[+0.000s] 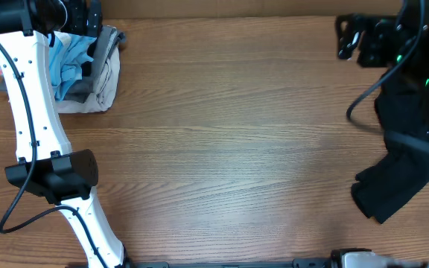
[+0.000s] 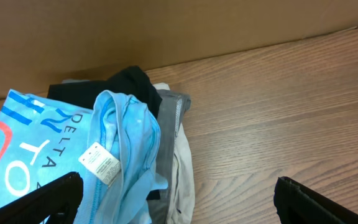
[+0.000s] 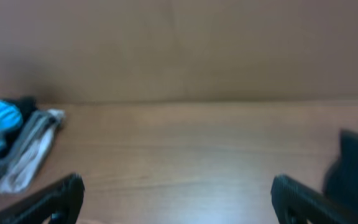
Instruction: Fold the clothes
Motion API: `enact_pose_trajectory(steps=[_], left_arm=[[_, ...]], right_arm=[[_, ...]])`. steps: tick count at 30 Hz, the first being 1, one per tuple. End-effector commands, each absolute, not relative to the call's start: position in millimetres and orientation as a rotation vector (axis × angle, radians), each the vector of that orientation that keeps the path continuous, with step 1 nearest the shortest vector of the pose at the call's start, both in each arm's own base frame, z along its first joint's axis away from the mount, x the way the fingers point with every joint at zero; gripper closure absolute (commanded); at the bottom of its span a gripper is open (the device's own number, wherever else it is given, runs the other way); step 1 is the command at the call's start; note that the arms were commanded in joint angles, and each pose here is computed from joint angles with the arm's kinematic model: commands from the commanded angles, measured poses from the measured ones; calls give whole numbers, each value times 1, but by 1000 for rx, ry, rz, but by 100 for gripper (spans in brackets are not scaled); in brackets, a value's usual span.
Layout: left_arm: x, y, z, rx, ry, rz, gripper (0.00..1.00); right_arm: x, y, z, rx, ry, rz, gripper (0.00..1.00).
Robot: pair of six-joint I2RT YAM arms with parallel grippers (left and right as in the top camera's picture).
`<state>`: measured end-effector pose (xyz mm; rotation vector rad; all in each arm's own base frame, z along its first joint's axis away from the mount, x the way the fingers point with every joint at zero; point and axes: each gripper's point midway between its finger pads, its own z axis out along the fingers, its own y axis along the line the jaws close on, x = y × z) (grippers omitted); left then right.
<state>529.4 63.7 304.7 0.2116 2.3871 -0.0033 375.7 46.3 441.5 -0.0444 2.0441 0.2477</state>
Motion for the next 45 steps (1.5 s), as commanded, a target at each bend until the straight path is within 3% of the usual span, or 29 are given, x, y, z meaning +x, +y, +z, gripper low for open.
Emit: enact_pose_trajectory(steps=[1,21,35,45], left_arm=[[530,63,301,188,2397,-10,0],[530,63,301,188,2397,-10,0],[530,63,301,188,2397,-10,0],[530,63,301,188,2397,-10,0]], right_arm=[[354,50,440,-61,1954,236,0],[248,41,233,-19,1570,295,0],[243,41,171,-18,1596,294,0],[243,40,172,-15,1592,290,0]])
